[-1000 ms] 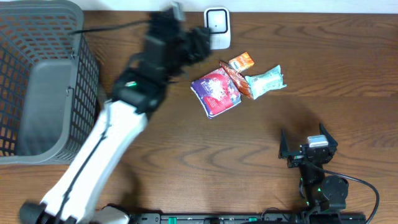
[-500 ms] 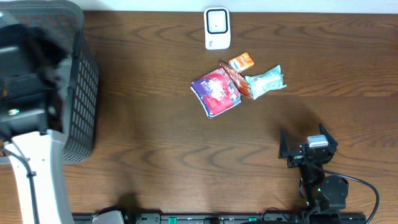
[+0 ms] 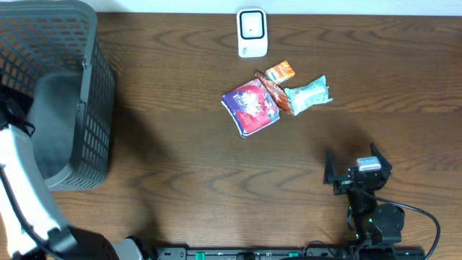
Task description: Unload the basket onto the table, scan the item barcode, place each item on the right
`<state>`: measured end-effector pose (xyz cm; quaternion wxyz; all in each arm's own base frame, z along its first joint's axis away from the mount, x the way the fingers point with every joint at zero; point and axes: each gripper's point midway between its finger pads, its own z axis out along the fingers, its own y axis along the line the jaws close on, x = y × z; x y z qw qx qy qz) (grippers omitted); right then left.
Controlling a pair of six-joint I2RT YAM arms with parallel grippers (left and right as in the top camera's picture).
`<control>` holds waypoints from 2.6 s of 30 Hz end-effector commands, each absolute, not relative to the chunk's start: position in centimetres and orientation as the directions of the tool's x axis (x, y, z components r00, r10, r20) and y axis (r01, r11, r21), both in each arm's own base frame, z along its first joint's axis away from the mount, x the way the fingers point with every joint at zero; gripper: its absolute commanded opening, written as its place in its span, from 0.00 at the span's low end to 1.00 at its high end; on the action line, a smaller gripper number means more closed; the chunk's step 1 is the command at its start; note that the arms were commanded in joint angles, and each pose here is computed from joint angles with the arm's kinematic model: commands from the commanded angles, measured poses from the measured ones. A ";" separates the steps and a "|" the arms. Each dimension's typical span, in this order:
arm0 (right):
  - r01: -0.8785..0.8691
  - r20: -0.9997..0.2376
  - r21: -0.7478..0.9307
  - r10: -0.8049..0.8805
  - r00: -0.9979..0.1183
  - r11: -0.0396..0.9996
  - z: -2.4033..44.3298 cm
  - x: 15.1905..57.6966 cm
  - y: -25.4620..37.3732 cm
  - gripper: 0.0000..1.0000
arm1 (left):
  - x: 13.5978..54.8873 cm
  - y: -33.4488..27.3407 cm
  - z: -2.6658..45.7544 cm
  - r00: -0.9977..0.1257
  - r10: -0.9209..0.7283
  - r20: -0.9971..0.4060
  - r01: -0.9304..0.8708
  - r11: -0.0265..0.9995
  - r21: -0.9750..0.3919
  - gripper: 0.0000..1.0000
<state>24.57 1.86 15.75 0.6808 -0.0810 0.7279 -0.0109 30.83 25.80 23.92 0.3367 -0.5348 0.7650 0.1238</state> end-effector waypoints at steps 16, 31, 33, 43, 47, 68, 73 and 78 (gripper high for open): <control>-0.095 -0.991 -0.112 -0.118 -0.061 0.989 15.8 24.6 1.7 0.99 | 33.0 26.2 20.1 -0.264 -0.756 -0.599 -0.896 0.422 -0.138 0.56; -0.095 -0.991 -0.112 -0.118 -0.061 0.989 15.8 24.6 1.7 0.99 | 29.8 26.9 29.8 -0.076 -0.658 -0.749 -0.864 0.419 -0.279 0.56; -0.095 -0.991 -0.112 -0.118 -0.062 0.989 15.7 24.6 1.7 0.99 | 29.8 26.0 31.9 -0.047 -0.640 -0.767 -0.827 0.455 -0.329 0.56; -0.095 -0.991 -0.112 -0.118 -0.062 0.989 15.7 24.6 1.7 0.99 | 34.5 15.2 40.0 -0.141 -0.636 -0.759 -0.275 0.761 -0.587 0.55; -0.095 -0.991 -0.112 -0.118 -0.061 0.989 15.8 24.6 1.7 0.99 | 35.9 7.8 40.2 -0.310 -0.613 -0.727 -0.045 0.773 -0.633 0.56; -0.095 -0.991 -0.112 -0.118 -0.062 0.989 15.7 24.6 1.7 0.99 | 33.8 -14.0 24.0 -0.875 -0.151 -0.460 0.048 0.918 -0.393 0.62; -0.095 -0.991 -0.112 -0.118 -0.062 0.989 15.7 24.6 1.7 0.99 | 32.3 -16.3 20.9 -0.932 -0.067 -0.356 0.071 0.930 -0.360 0.66; -0.095 -0.991 -0.112 -0.118 -0.061 0.989 15.8 24.6 1.7 0.99 | 31.7 -16.4 18.9 -0.948 -0.015 -0.319 0.074 0.961 -0.268 0.68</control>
